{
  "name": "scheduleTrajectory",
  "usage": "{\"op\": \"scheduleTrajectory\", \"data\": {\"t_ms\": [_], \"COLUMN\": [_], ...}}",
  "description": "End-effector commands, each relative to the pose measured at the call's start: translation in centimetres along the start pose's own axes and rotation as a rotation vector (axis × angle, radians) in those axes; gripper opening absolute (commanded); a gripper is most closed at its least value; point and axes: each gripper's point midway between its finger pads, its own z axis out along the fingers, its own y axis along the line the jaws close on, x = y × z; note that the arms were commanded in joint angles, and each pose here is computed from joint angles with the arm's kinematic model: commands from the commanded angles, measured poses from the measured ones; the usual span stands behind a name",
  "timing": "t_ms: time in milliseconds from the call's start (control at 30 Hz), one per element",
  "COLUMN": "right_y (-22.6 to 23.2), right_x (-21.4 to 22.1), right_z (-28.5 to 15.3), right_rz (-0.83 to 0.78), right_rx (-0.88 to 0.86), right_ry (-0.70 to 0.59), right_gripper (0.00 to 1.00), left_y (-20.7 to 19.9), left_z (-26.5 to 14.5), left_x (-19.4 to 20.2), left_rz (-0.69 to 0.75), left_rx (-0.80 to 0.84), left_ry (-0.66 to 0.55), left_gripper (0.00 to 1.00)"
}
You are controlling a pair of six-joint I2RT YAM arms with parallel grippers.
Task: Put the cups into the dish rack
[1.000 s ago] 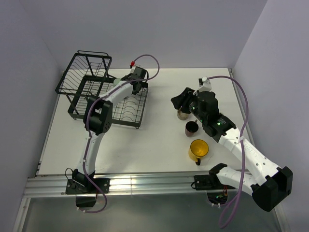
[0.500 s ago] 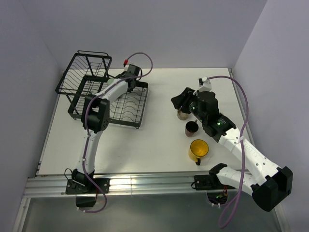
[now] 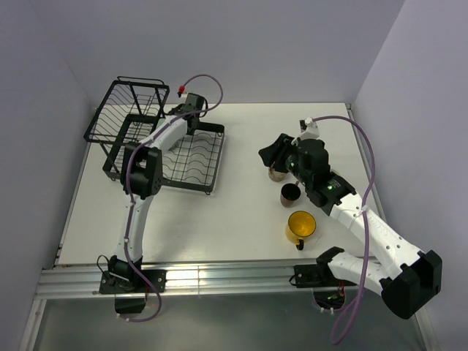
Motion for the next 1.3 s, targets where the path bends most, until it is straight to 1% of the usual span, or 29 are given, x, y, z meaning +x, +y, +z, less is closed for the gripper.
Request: {"op": "scheduleTrajectory", "data": {"t_ms": [0, 100, 133, 333, 367, 400, 433, 467, 567, 667, 700, 767, 800, 867, 967, 1133, 1233, 1267], "right_y": [0.6, 0.5, 0.4, 0.3, 0.2, 0.2, 0.3, 0.3, 0.2, 0.2, 0.3, 0.3, 0.4, 0.6, 0.6, 0.5, 0.6, 0.5], "right_x": [-1.0, -1.2, -1.3, -1.5, -1.5, -1.6, -1.6, -1.6, -1.7, -1.8, -1.9, -1.9, -2.0, -2.0, -2.0, -1.8, -1.8, -1.8], "right_z": [-0.1, -0.3, -0.3, -0.7, -0.8, -0.9, -1.0, -1.0, -1.1, -1.3, -1.4, -1.4, -1.4, -1.5, -1.5, -1.2, -1.1, -1.1], "right_rz": [-0.013, -0.016, -0.017, -0.021, -0.021, -0.019, -0.021, -0.021, -0.019, -0.018, -0.019, -0.02, -0.02, -0.022, -0.024, -0.028, -0.028, -0.031], "right_rx": [-0.018, -0.013, -0.009, -0.001, 0.001, -0.001, -0.001, -0.002, 0.001, 0.0, -0.005, -0.007, -0.01, -0.015, -0.016, -0.016, -0.022, -0.016], "right_ry": [-0.044, -0.052, -0.052, -0.062, -0.064, -0.069, -0.067, -0.068, -0.072, -0.078, -0.082, -0.083, -0.084, -0.08, -0.082, -0.076, -0.072, -0.07], "right_gripper": [0.54, 0.54, 0.54, 0.54, 0.54, 0.54, 0.54, 0.54, 0.54, 0.54, 0.54, 0.54, 0.54, 0.54, 0.54, 0.54, 0.54, 0.54], "left_y": [0.9, 0.7, 0.7, 0.4, 0.4, -0.2, 0.0, -0.4, -0.8, -0.7, -0.6, -0.7, -0.7, -0.7, -0.1, 1.1, 1.6, 1.9], "left_z": [0.4, 0.5, 0.5, 0.0, -0.6, -0.7, -1.9, -2.4, -3.6, -3.9, -3.7, -4.3, -4.1, -4.4, -4.1, -4.0, -3.4, -3.4], "left_x": [-0.8, -0.9, -1.1, -2.2, -2.8, -2.5, -3.7, -3.9, -3.9, -2.3, -1.1, -0.7, 0.8, 1.2, 3.1, 3.9, 3.9, 3.3], "left_rz": [-0.033, -0.039, -0.045, -0.071, -0.077, -0.076, -0.08, -0.082, -0.086, -0.082, -0.076, -0.087, -0.078, -0.093, -0.086, -0.092, -0.082, -0.085], "left_rx": [-0.053, -0.046, -0.049, -0.022, -0.001, 0.016, 0.033, 0.048, 0.067, 0.048, 0.034, 0.048, 0.048, 0.05, 0.012, -0.043, -0.092, -0.111], "left_ry": [-0.014, -0.02, -0.027, -0.052, -0.065, -0.08, -0.116, -0.134, -0.15, -0.098, -0.082, -0.083, -0.062, -0.062, -0.022, -0.022, -0.023, -0.032], "left_gripper": [0.02, 0.03, 0.05, 0.03, 0.01, 0.01, 0.02, 0.02, 0.0, 0.0, 0.0, 0.0, 0.0, 0.0, 0.0, 0.0, 0.0, 0.0]}}
